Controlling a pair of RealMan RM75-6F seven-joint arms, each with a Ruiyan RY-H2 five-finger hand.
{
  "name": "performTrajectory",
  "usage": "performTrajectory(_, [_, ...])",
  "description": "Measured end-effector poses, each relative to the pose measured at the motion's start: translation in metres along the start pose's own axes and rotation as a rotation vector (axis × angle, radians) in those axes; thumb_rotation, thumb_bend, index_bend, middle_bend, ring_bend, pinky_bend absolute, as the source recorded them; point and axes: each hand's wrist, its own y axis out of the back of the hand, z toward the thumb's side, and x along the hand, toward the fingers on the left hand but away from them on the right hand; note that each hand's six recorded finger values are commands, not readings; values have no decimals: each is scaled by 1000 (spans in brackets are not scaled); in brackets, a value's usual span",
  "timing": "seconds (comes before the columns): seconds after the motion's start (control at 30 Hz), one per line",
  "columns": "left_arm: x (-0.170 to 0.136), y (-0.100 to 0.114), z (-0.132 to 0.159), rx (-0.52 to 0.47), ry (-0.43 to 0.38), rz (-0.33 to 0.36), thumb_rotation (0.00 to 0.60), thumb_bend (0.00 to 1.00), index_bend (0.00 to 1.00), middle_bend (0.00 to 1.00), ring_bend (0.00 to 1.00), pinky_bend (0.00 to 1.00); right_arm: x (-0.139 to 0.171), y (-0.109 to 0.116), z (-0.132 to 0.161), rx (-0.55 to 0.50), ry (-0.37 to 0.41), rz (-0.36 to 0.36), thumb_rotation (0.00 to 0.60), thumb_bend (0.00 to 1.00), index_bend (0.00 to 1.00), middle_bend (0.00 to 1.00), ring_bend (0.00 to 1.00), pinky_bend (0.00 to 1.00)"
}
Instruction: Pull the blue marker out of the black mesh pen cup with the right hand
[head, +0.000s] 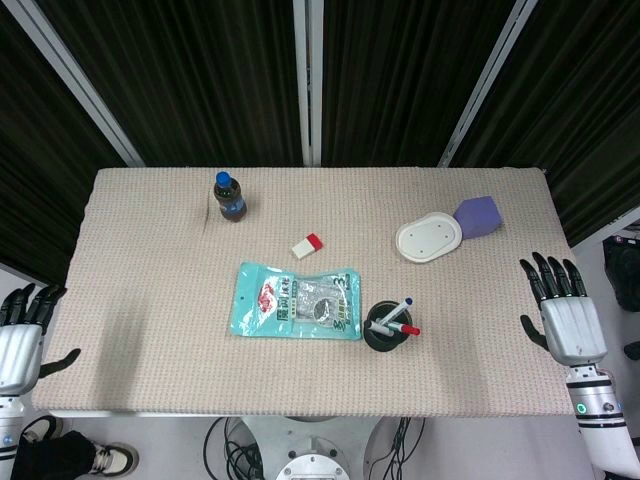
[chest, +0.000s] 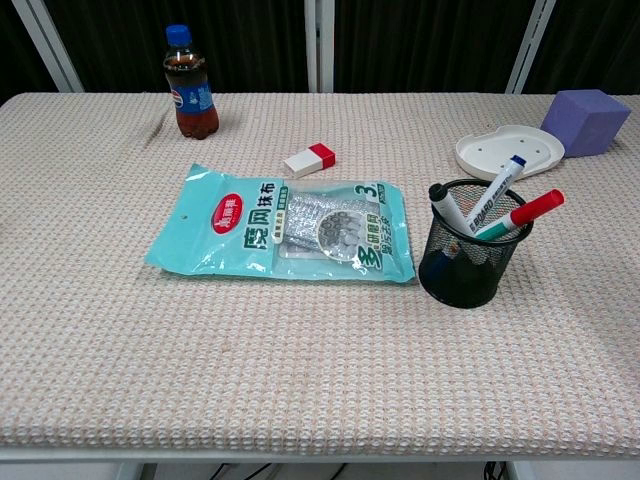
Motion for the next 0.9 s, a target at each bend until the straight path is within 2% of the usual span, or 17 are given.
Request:
performTrajectory(0.13, [0,-2,2,3,-1,-12,600,128,136,110,0,77,-3,-5,0,-9,11,16,600,243,0,0,0,0])
performTrajectory(0.3, [-2,-4,3,11,-7,-21,600,127,136,110,0,76,-10,-6,13,-40,68,41,600,238,0,0,0,0])
performTrajectory(0.5, [-3,-2,1,13,4,-18,600,127,136,110,0,76,-29,4,46,-78,182,61,600,237,0,0,0,0])
performTrajectory(0.7, [1,-9,-1,6,9,-42,600,127,136,110,0,75,-44,-1,84,-90,285,122,600,237,3,0,0,0])
performTrajectory(0.9, [1,-15,-2,5,7,-54,600,127,138,111,0,70,-57,-14,123,-116,372,164,600,216,130,0,0,0])
